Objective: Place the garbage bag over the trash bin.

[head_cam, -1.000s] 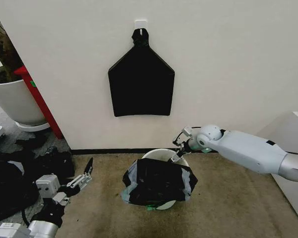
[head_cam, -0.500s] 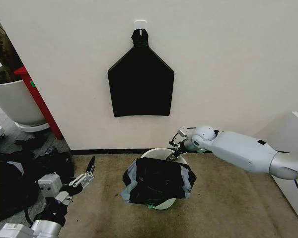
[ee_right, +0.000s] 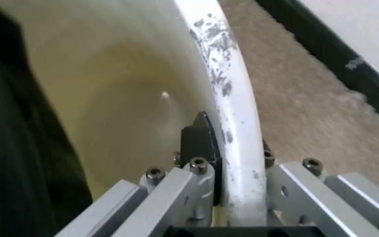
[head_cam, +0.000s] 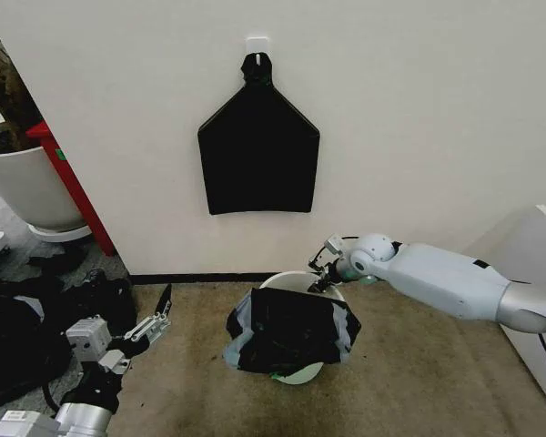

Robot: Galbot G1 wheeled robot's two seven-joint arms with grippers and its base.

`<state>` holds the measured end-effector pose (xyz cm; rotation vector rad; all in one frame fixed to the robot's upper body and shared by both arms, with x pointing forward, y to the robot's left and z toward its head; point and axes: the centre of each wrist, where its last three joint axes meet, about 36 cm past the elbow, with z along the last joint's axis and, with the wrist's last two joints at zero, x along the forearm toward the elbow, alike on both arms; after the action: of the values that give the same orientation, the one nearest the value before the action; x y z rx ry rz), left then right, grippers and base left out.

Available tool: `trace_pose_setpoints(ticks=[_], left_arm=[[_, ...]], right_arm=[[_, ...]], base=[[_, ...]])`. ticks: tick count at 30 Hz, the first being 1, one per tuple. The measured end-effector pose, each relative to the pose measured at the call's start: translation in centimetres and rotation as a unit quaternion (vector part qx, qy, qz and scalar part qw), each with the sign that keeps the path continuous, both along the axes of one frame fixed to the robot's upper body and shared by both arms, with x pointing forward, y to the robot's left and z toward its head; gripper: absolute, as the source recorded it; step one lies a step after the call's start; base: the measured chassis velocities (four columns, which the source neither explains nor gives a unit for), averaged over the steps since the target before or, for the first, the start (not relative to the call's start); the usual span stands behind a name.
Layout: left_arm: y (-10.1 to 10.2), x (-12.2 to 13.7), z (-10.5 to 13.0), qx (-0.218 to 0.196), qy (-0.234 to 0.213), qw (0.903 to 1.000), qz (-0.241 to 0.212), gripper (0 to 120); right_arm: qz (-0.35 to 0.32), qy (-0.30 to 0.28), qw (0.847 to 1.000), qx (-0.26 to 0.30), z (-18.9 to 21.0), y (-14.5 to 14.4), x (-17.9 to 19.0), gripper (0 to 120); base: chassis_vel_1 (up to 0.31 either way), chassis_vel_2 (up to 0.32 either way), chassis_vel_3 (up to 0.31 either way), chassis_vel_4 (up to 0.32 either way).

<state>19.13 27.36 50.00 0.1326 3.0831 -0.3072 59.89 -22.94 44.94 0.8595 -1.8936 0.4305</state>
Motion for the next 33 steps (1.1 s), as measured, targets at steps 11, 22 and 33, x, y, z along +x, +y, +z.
trace_pose_setpoints(ticks=[11,22,33], left_arm=[[0.5,-0.3,0.1,0.007,0.011,0.9999,-0.002,100],[0.5,-0.3,0.1,0.008,0.014,0.9999,-0.005,100],[0.6,-0.6,0.0,0.01,0.02,0.9997,-0.006,100]], right_arm=[[-0.166,-0.024,0.985,0.027,3.9,-1.7,-4.2,0],[-0.381,0.08,0.917,0.089,10.8,-0.7,-9.7,0],[-0.549,0.046,0.83,0.084,9.9,-0.5,-14.9,0]], base=[[0.0,0.0,0.0,0.0],[0.0,0.0,0.0,0.0],[0.0,0.0,0.0,0.0]])
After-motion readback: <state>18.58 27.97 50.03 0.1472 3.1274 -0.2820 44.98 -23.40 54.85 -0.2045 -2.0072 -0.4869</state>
